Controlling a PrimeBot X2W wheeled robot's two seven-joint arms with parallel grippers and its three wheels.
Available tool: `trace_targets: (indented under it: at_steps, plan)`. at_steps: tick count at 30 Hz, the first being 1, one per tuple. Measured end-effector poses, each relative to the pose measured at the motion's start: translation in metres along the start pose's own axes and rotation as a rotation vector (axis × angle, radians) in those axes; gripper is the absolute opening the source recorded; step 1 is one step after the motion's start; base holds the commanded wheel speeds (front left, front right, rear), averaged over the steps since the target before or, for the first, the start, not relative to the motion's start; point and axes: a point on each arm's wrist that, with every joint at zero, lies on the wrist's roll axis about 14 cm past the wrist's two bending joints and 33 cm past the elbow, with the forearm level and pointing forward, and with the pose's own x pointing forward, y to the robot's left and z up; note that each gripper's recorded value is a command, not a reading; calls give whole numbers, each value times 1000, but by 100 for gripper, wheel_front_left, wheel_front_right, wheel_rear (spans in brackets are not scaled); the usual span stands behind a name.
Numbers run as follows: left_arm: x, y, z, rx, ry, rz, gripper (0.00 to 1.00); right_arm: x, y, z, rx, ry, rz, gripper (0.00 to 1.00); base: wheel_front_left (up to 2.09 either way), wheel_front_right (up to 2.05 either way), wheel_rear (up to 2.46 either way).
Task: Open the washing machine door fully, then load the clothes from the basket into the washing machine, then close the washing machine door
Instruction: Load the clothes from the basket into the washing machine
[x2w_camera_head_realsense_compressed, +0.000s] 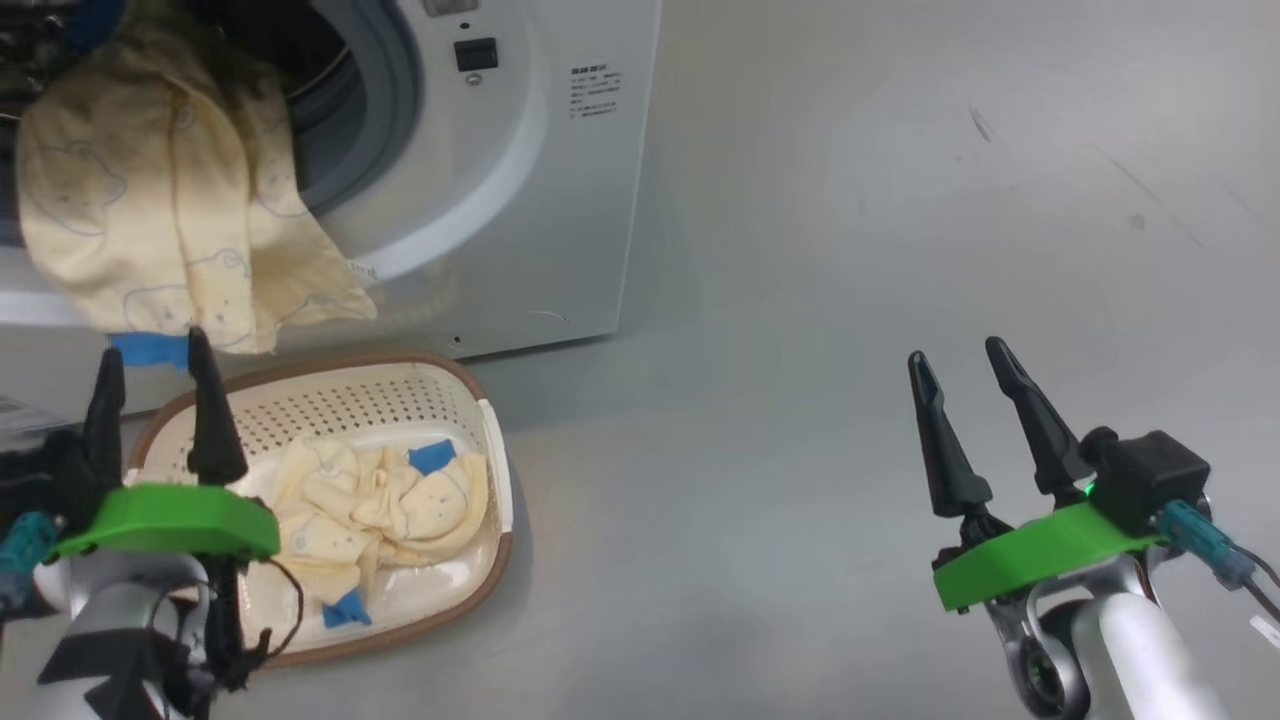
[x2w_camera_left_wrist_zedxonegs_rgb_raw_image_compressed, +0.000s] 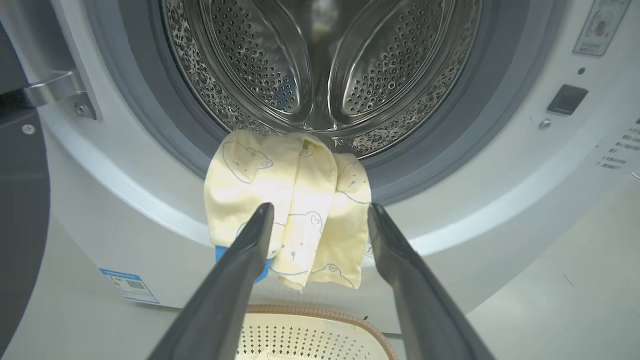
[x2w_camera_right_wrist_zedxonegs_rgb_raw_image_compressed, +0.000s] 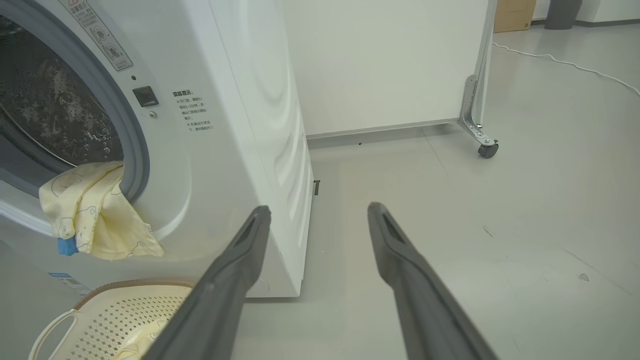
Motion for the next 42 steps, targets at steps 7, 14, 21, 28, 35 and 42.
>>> trace_targets:
  at_steps: [7,14,21,28,35,42]
  plan:
    - [-45,6,11,18,-15,28,100,-11,18,16,-25,-15,54,100,0,0,0]
    - [-93,13,11,47,-9,55,100,-26,30,27,-38,-26,88,100,0,0,0]
    - [-125,13,10,53,-11,68,100,-37,40,34,-44,-36,118,100,0,0,0]
    - [-147,17,13,51,-24,88,100,-41,53,39,-51,-45,158,100,0,0,0]
    - [-155,14,18,48,-44,85,100,-45,58,43,-51,-59,175,100,0,0,0]
    - [-155,13,20,48,-50,83,100,-47,57,40,-51,-46,173,100,0,0,0]
